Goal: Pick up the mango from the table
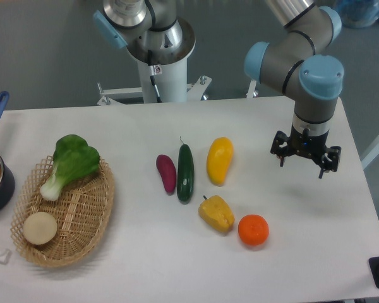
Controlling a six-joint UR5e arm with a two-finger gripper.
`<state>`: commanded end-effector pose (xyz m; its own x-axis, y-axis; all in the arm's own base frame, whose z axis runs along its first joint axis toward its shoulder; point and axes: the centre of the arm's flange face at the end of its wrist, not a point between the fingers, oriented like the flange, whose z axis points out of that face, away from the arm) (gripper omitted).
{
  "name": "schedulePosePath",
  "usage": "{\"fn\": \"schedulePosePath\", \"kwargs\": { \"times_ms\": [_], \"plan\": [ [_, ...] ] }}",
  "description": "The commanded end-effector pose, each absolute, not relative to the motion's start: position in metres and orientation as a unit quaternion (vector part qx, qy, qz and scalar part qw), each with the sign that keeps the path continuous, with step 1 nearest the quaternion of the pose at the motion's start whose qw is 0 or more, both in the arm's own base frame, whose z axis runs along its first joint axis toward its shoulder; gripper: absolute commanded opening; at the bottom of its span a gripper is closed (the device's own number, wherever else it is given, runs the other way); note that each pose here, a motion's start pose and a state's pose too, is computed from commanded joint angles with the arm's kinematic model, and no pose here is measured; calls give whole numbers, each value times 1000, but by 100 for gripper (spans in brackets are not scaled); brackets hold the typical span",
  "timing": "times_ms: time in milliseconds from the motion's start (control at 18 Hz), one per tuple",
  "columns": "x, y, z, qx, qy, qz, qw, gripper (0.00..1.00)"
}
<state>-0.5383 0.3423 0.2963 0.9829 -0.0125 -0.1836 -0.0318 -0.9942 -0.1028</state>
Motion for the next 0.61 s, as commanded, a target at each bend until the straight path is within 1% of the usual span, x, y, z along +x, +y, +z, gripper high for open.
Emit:
{"fn": "schedulePosePath", "kwargs": {
  "times_ms": [389, 611],
  "plan": [
    [-537, 344, 297, -994, 13, 92, 54, 100],
    [-529, 341, 281, -996, 10, 76, 51, 100]
  ]
}}
